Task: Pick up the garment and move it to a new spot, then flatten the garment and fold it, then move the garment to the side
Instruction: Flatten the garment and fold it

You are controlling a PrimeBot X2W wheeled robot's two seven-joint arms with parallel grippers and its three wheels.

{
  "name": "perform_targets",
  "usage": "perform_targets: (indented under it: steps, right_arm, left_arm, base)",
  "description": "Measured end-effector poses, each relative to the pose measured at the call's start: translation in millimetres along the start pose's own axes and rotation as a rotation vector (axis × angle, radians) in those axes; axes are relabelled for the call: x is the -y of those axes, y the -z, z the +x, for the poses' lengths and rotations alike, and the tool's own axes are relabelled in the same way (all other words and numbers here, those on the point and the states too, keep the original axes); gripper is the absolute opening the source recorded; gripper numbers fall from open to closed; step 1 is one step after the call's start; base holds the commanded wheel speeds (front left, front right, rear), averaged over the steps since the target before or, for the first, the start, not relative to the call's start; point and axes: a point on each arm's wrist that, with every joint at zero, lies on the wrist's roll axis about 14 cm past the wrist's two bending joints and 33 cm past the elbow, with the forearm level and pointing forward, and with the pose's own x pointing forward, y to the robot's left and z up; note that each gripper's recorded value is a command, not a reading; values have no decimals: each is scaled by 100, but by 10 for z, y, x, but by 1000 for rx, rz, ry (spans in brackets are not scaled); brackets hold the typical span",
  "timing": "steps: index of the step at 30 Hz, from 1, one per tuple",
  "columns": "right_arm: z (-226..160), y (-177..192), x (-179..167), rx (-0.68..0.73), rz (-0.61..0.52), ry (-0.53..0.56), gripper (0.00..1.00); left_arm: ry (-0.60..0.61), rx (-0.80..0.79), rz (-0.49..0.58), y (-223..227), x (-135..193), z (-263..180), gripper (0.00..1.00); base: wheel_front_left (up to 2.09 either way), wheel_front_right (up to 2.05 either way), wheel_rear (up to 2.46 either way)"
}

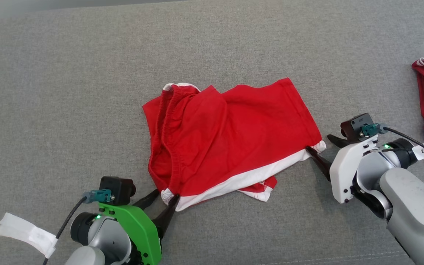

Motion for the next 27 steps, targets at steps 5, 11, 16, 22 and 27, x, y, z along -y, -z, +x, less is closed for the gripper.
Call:
perform_targets:
  steps: [5, 11, 16, 22, 27]
  right_arm:
    - [-14, 49, -61, -31, 8, -27, 22]
    - [-72, 2, -278, -18, 83, -118, 0]
    - [-291, -331, -260, 135, 282, -169, 0]
    - [-880, -985, -131, 414, 436, -245, 0]
    - [-1290, -1481, 65, 602, 463, -270, 0]
  left_arm:
    - [-3, -6, -5, 20, -26, 39, 33]
    - [10, 39, 12, -96, 7, 48, 0]
    - [60, 206, 4, -544, 158, -127, 0]
    - [216, 438, -13, -1154, 591, -617, 0]
    - [296, 524, 16, -1591, 802, -889, 0]
  base:
    - [0, 0, 0]
    - [0, 0, 0]
    - [0, 0, 0]
    - [0, 0, 0]
    - [0, 0, 0]
